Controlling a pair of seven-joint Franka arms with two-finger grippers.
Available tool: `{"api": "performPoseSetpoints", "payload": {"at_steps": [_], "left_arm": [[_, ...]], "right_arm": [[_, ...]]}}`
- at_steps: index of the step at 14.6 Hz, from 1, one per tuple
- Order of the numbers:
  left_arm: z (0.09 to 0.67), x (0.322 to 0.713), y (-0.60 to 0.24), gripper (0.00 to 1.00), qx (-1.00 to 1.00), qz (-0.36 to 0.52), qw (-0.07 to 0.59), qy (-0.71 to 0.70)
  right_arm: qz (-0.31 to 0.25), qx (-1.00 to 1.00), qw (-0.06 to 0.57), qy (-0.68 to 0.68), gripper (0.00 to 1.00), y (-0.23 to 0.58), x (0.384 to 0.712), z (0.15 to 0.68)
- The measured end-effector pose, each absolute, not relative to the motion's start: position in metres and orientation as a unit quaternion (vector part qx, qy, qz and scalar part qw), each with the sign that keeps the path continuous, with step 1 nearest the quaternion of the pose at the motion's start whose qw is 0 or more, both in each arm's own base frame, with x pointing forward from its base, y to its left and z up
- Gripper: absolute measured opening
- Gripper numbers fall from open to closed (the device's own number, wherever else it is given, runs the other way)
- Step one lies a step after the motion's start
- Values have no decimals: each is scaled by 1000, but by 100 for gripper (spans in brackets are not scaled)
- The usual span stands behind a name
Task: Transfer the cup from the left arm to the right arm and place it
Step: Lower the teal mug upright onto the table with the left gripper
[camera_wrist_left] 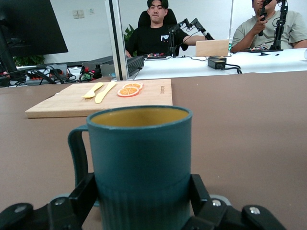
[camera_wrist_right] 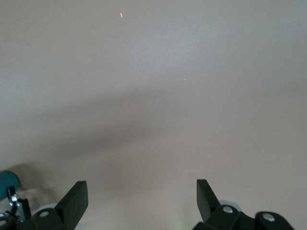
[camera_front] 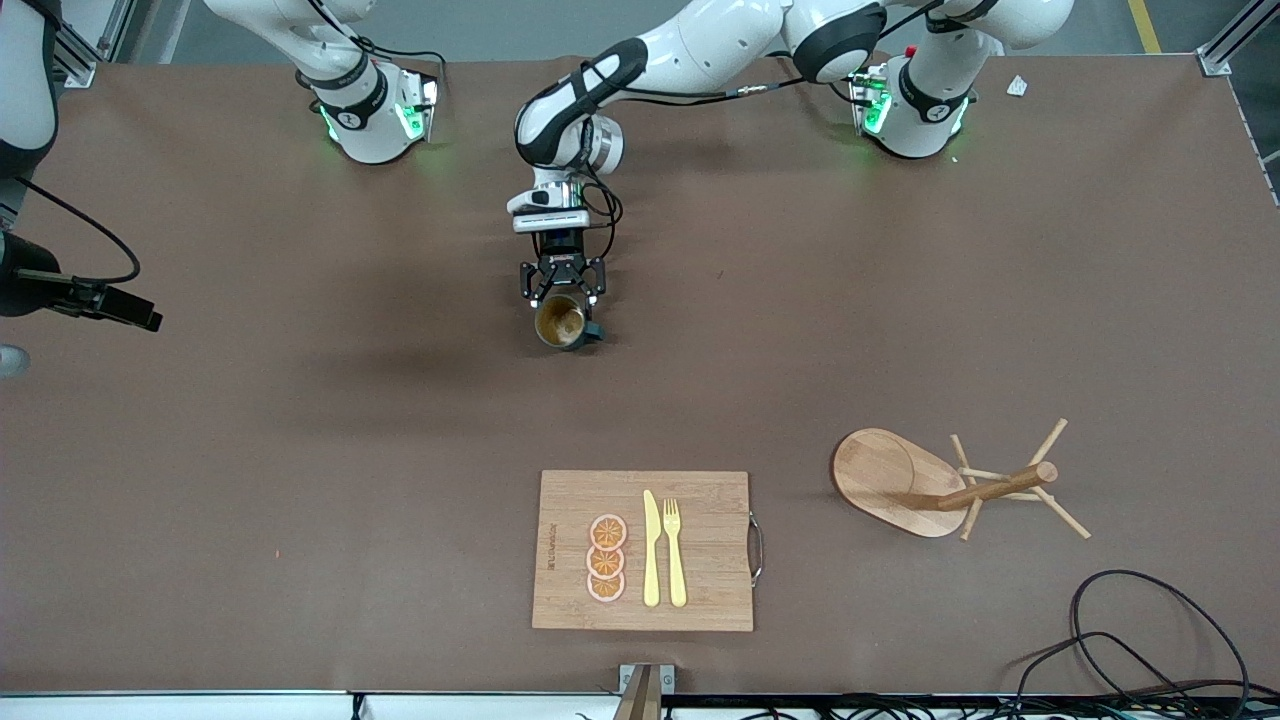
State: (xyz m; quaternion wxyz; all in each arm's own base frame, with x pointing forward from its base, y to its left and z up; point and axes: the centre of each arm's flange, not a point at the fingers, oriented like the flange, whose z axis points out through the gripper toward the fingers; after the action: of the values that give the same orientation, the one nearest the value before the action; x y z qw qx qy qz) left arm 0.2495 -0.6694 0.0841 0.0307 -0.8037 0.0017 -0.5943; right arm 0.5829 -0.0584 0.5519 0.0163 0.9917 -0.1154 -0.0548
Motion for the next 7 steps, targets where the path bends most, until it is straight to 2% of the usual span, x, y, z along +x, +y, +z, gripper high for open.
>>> {"api": "performPoseSetpoints", "payload": {"at_steps": [2, 4, 7], "left_arm": [[83, 242, -670, 98, -816, -576, 38, -15], [92, 235, -674, 100, -835, -546, 47, -51], [136, 224, -687, 100, -866, -483, 50, -116]], "right_arm": [[-55, 989, 18, -136, 100, -50, 584, 551], [-57, 986, 21, -156, 100, -35, 586, 547], [-59, 979, 27, -191, 100, -2, 593, 532]]}}
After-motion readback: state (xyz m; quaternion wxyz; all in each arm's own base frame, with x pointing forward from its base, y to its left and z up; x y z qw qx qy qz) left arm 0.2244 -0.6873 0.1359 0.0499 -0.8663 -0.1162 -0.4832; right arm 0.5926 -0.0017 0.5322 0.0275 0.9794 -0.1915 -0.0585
